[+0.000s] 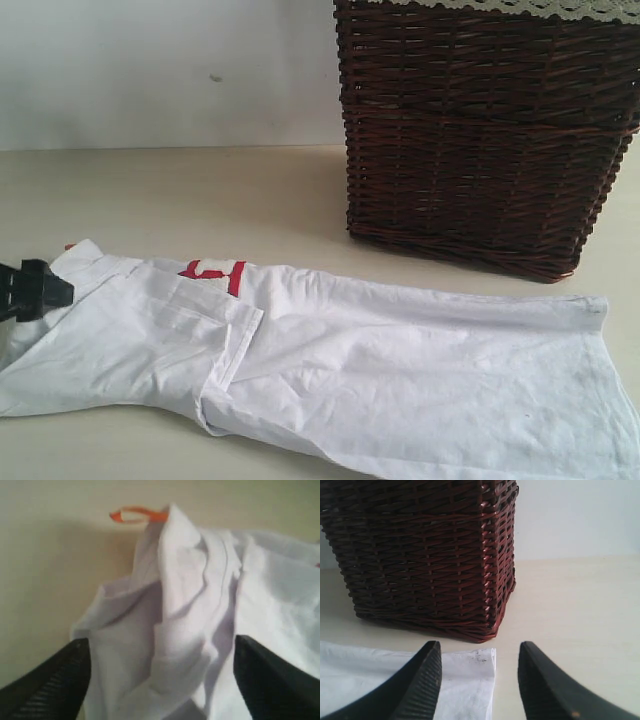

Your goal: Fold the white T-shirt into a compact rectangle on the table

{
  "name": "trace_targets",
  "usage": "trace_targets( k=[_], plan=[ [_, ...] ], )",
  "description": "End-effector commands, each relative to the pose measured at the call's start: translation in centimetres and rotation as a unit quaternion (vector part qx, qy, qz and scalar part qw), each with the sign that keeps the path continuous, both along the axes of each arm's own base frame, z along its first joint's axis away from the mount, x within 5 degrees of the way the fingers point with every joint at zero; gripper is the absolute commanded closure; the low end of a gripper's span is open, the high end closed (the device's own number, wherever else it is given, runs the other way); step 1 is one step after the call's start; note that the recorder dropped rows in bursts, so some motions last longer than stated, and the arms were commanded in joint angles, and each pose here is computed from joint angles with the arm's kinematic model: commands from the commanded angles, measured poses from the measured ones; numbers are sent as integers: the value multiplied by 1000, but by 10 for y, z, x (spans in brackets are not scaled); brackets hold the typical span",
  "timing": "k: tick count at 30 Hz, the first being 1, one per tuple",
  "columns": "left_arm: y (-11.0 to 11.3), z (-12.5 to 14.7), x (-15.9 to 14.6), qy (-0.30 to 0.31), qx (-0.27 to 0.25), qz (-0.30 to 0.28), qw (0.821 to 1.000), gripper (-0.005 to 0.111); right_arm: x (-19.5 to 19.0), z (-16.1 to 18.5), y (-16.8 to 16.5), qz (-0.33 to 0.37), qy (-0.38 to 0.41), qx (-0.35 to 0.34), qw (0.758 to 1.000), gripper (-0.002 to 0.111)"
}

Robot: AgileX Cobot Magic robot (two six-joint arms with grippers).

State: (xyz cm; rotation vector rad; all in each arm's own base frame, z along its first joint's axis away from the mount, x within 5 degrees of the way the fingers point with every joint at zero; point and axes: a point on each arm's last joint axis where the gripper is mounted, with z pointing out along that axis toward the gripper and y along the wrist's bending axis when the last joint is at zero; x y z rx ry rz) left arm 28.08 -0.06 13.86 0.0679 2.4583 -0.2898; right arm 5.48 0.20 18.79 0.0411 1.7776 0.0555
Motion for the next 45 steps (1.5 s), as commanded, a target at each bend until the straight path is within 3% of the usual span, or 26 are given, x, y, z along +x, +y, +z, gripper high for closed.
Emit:
trace_targets(
  k=[1, 12, 23, 25, 26, 28, 33, 35, 38, 45],
  plan=[
    [-4, -19, -3, 36, -2, -18, 999, 25, 0, 0, -1, -4, -7, -1, 1000, 61],
    [2, -22, -4, 56, -3, 41, 998, 24, 0, 0, -1, -4, -7, -1, 1000, 61],
    [2, -39, -5, 85, -6, 38, 996, 25, 0, 0, -1, -4, -7, -1, 1000, 61],
    [0, -39, -4, 84, -15, 31, 996, 33, 0, 0, -1, -4, -7, -1, 1000, 61],
    [0, -39, -4, 84, -15, 29, 996, 46, 0, 0, -1, -4, -7, -1, 1000, 61],
    [-1, -39, -5, 83, -15, 27, 996, 61, 0, 0, -1, -4, -7, -1, 1000, 61],
    [-1, -39, -5, 83, -15, 27, 996, 62, 0, 0, -1, -4, -7, -1, 1000, 61],
    [-1, -39, -4, 83, -16, 28, 996, 71, 0, 0, -1, -4, -7, -1, 1000, 61],
    [0, -38, -5, 81, -11, 26, 996, 106, 0, 0, -1, -4, -7, -1, 1000, 61],
    [5, -28, -4, 66, -1, 45, 997, 107, 0, 0, -1, -4, -7, -1, 1000, 61]
  ],
)
